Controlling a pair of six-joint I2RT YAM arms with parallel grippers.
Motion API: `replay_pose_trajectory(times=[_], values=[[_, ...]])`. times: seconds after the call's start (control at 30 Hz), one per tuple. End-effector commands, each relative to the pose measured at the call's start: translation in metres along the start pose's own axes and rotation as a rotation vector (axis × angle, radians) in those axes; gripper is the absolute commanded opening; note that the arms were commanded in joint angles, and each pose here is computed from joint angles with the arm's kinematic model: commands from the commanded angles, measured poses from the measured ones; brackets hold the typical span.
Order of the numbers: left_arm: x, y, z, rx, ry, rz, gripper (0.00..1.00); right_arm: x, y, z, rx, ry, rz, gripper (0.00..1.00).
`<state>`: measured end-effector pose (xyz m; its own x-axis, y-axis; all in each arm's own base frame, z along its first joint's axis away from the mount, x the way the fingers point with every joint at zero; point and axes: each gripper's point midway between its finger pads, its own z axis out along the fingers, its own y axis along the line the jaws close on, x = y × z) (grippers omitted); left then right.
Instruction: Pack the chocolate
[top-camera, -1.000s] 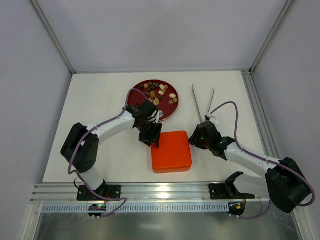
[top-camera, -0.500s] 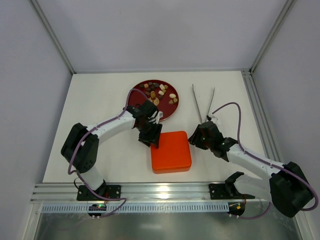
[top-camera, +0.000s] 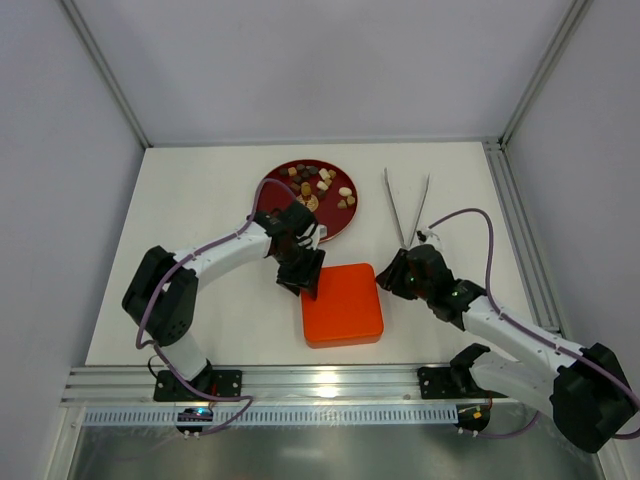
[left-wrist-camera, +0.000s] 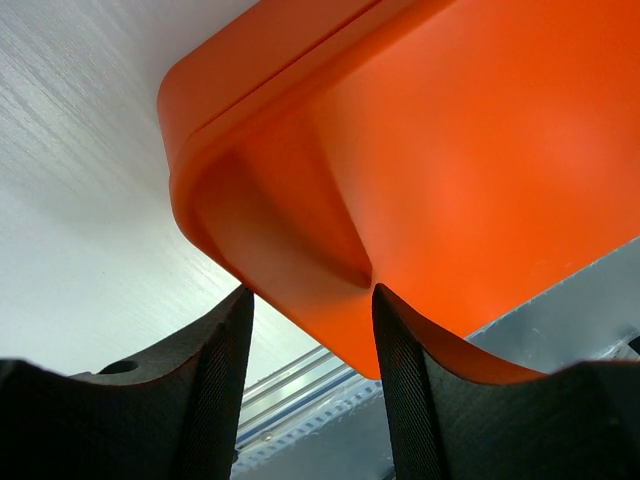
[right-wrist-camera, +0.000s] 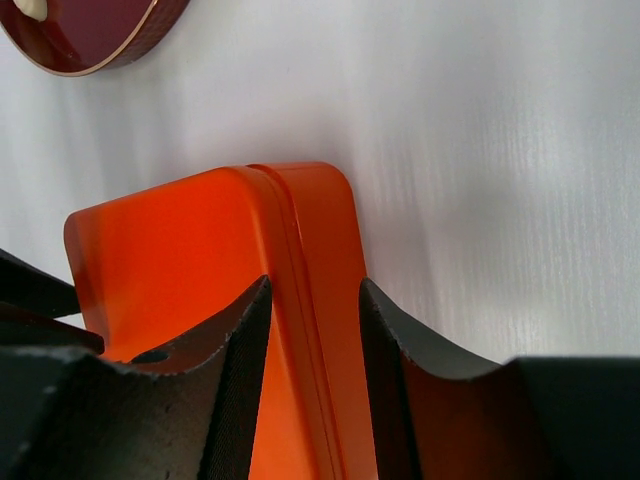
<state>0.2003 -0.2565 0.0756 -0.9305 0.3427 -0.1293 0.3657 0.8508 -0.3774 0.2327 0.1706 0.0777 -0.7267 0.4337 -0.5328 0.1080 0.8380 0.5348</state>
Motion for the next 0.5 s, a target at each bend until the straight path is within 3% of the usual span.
replay_pose_trajectory(times=[0.0,0.47], values=[[-0.009,-0.013,-0.009,0.04,-0.026,0.042,0.51,-0.004,0.015,-0.003,-0.055,-0.008,0.008,0.43],[-0.02,-0.014,-0.003,0.018,-0.006,0.015,0.52,-0.007,0.011,-0.003,-0.035,-0.021,-0.014,0.47]])
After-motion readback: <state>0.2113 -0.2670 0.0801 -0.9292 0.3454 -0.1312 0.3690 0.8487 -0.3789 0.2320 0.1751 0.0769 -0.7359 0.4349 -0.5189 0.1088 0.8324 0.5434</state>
